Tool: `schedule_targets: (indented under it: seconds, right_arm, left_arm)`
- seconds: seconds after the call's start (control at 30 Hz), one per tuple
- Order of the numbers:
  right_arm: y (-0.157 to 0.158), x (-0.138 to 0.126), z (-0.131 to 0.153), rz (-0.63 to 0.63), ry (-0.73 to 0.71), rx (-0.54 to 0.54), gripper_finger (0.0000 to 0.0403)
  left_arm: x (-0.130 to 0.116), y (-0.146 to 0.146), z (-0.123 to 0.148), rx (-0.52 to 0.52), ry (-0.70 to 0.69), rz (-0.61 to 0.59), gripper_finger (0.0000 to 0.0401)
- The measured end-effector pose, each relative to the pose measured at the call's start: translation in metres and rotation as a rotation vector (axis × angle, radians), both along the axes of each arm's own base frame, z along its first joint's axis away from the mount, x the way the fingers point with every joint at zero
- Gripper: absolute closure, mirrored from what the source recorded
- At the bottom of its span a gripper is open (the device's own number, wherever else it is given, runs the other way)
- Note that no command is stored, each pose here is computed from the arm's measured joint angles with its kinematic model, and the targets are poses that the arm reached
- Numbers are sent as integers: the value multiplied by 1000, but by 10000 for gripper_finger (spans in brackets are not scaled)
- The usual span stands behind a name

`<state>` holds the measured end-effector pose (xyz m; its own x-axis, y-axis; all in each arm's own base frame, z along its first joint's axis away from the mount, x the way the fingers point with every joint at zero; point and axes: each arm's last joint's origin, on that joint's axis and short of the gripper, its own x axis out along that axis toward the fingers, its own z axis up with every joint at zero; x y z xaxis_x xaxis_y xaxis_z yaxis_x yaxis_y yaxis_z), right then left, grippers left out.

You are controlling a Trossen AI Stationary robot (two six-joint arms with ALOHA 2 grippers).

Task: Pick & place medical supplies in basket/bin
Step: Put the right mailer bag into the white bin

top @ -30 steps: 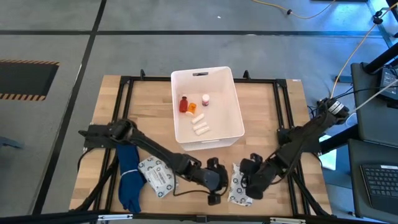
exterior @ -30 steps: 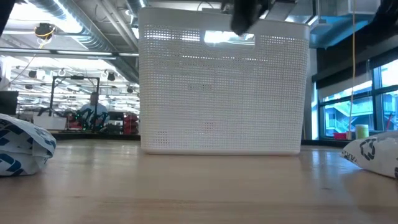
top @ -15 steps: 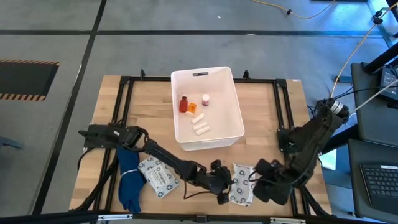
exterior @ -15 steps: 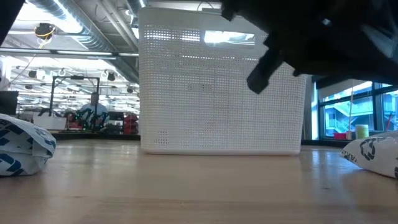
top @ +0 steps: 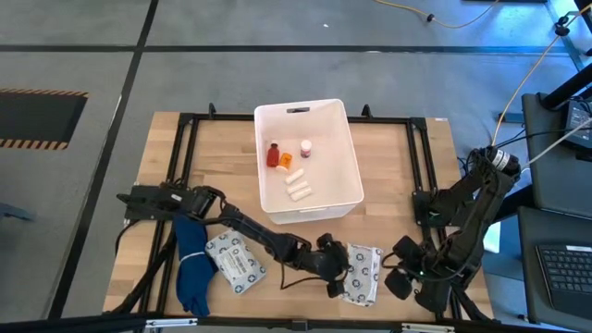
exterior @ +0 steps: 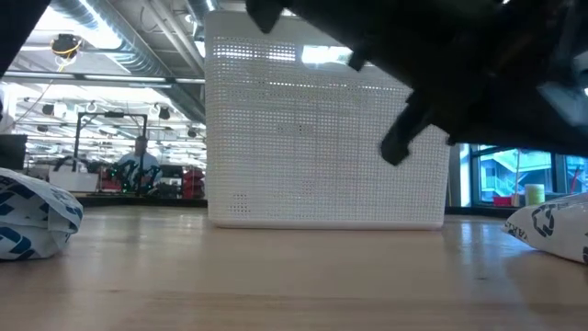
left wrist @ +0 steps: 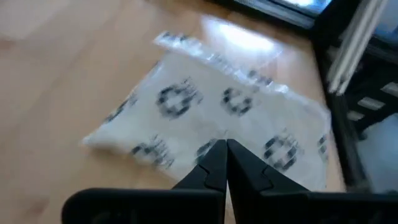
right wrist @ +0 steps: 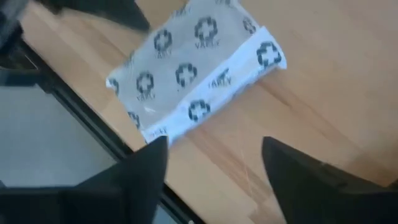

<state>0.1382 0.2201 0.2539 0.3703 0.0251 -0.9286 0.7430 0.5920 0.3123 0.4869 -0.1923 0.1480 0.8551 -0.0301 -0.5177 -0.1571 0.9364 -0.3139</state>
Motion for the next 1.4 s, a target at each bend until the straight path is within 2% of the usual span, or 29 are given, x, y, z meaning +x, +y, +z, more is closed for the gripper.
schedule_targets:
  seconds: [0.1,0.23,0.37,0.57,0.77,1.13,1.4]
  right_arm:
    - [-2,-1,-9,-60,-47,-16,98]
    - [-2,0,-31,-89,-143,-3,71]
    - [-7,-3,-58,-141,-130,46,66]
    - [-10,-11,-97,-190,-177,198,65]
    - [-20,-19,-118,-231,-221,227,65]
    - [-26,-20,-128,-233,-284,247,65]
    - [-20,-16,-123,-205,-378,276,65]
  left_arm:
    - [1,-1,-4,-8,-6,-8,400]
    - [2,-1,-7,-18,-2,-4,399]
    - [2,0,-9,-14,7,-9,400]
    - [2,5,-12,-6,48,-17,400]
    - [2,7,-13,3,59,-17,399]
    - [4,15,-14,5,66,0,400]
    - [8,16,-29,-98,86,8,400]
